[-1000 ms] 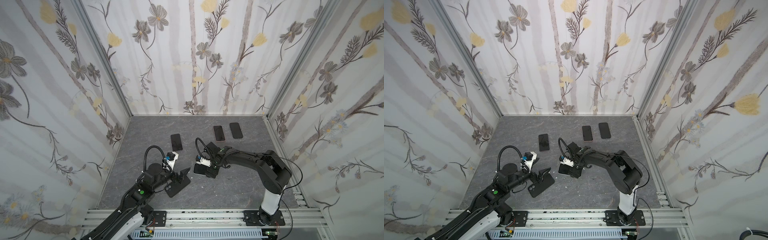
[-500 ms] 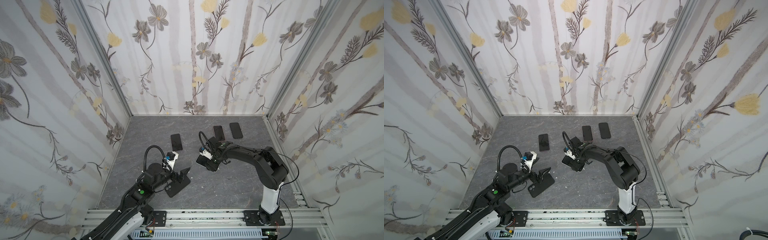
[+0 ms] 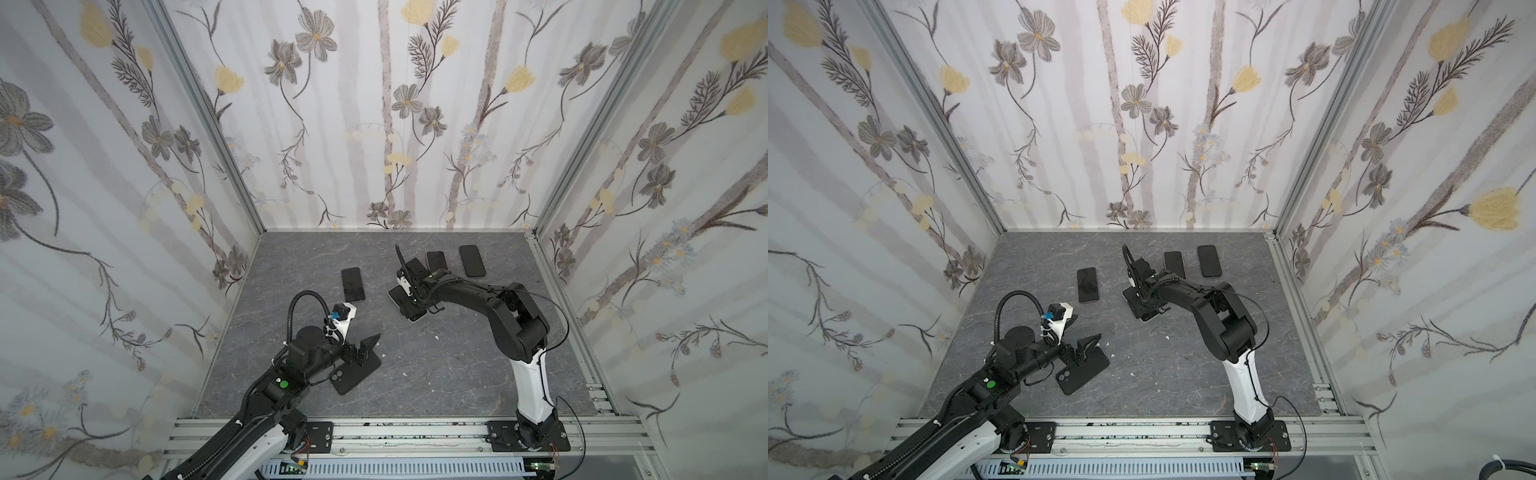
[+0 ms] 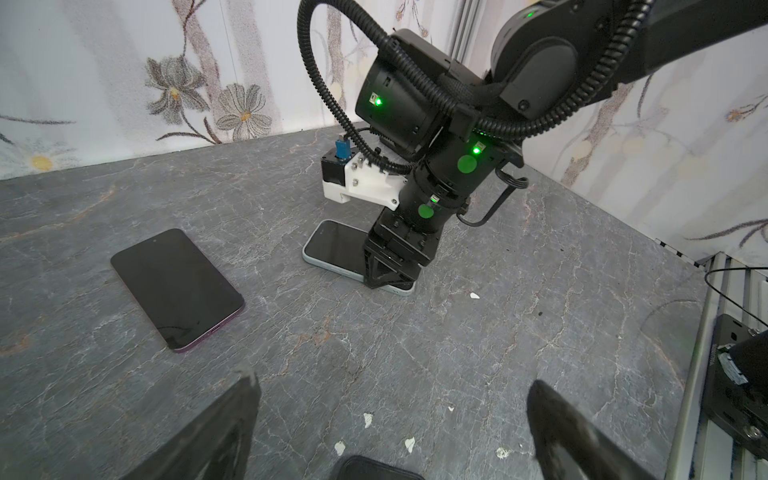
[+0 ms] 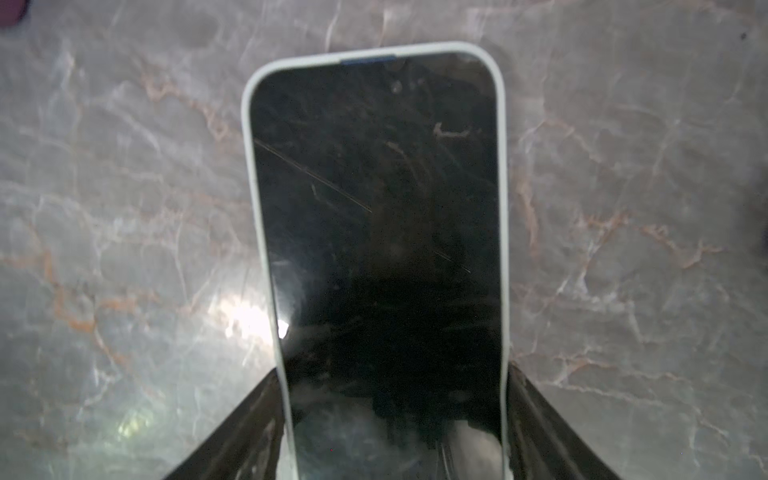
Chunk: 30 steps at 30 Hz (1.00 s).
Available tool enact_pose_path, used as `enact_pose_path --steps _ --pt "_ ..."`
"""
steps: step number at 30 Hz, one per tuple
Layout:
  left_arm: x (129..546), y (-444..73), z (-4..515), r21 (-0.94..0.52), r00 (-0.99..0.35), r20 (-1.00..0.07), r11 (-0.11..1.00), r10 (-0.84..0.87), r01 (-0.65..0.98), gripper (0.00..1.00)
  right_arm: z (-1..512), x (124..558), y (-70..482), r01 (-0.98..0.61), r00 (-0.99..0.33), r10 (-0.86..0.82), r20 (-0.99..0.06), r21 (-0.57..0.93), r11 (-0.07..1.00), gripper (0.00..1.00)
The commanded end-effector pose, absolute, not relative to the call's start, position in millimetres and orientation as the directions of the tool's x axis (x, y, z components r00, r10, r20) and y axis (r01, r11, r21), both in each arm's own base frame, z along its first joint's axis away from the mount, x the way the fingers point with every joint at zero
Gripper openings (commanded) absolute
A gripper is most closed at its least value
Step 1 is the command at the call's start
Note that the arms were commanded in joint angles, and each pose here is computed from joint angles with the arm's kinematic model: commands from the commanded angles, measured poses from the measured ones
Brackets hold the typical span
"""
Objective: Put the phone into the phone case
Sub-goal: 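Carry the cased phone farther away and set it beside the row of phones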
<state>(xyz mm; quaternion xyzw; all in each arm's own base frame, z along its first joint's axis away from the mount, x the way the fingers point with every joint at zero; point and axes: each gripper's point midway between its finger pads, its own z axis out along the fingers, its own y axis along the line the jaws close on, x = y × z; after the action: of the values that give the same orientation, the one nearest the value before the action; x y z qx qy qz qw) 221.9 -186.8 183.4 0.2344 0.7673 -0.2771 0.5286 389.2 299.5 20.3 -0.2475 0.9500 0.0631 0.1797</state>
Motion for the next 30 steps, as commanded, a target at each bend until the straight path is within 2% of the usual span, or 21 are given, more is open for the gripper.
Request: enact_pose_path --steps 1,6,15,24,30 --pt "225.3 -186.3 192.7 -0.167 -0.304 -0.951 0.742 0.052 0.649 1.00 12.5 405.7 299.0 -0.363 -0.865 -0.325 -0.383 0.031 0.931 0.74" --pt "225.7 -185.8 192.8 -0.168 -0.305 -0.951 0.745 0.050 0.646 1.00 9.5 431.2 297.1 -0.262 -0.873 -0.240 -0.424 -0.008 0.965 0.78" --pt "225.3 -184.9 192.5 -0.168 -0.304 -0.951 0.747 0.048 0.644 1.00 -0.4 475.4 295.1 -0.090 -0.886 -0.063 -0.460 0.039 0.995 0.73" --pt "225.1 -185.2 192.4 -0.168 -0.305 -0.951 0.745 0.050 0.645 1.00 -0.9 496.9 292.9 -0.034 -0.868 -0.013 -0.496 0.033 0.999 0.77" --pt "225.7 -184.8 192.7 -0.165 -0.303 -0.952 0.748 0.050 0.643 1.00 13.4 501.2 298.7 -0.059 -0.857 -0.023 -0.516 0.053 0.997 0.86"
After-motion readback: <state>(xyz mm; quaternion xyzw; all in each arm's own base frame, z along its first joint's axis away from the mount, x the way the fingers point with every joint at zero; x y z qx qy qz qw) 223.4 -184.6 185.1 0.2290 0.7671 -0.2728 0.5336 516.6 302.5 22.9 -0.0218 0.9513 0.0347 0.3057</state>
